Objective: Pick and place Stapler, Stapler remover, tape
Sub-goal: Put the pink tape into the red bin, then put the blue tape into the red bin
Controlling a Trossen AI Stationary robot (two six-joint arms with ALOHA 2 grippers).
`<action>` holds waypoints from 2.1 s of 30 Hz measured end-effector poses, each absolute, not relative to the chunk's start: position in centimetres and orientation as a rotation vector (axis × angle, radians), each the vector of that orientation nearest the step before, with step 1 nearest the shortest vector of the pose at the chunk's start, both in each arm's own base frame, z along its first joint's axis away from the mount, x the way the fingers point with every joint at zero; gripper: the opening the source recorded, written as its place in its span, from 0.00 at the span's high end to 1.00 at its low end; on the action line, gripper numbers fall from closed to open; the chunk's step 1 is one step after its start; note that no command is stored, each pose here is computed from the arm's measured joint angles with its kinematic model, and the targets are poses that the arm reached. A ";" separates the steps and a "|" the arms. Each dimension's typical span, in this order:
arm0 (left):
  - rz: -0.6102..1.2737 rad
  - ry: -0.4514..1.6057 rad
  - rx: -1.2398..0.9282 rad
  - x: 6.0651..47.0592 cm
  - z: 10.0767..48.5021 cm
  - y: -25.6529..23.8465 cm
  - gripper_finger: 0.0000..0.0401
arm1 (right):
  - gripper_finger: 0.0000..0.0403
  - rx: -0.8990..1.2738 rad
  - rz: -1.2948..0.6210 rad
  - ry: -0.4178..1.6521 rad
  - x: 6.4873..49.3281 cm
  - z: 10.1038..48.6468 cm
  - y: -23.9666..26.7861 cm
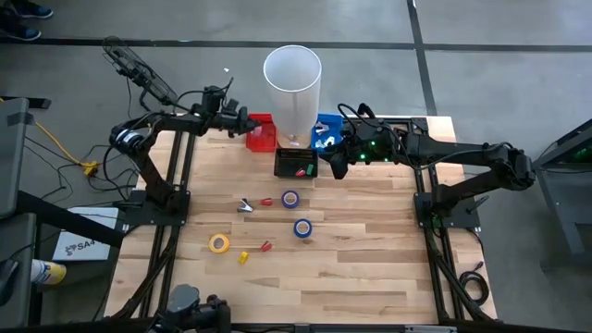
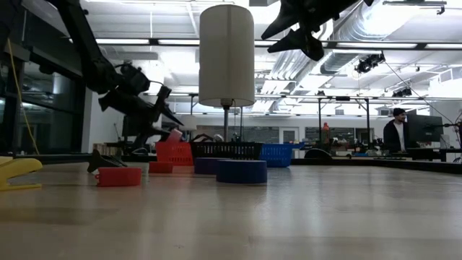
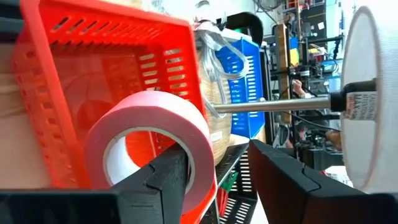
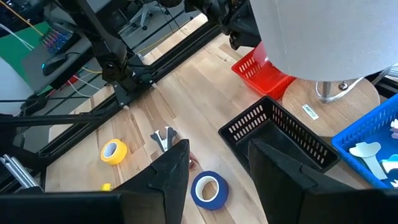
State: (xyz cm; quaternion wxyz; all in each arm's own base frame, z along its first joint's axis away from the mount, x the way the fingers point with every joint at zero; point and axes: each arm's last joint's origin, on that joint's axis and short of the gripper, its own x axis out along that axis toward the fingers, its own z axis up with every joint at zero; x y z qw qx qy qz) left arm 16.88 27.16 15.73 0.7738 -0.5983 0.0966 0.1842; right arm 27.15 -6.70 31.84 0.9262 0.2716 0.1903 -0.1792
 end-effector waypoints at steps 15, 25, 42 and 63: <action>0.508 0.387 -1.199 17.9 17.9 27.3 0.59 | 0.61 0.549 -0.374 0.396 27.1 31.8 -6.7; 0.648 0.640 -0.978 20.4 21.9 27.1 0.59 | 0.61 0.549 -0.379 0.416 27.0 31.6 -6.7; 0.629 0.788 -0.867 19.0 25.5 24.7 0.59 | 0.61 0.526 -0.497 0.366 24.3 33.5 -6.4; 0.584 0.794 -0.734 15.9 31.4 18.6 0.59 | 0.61 0.572 -0.708 0.350 18.8 35.1 -5.6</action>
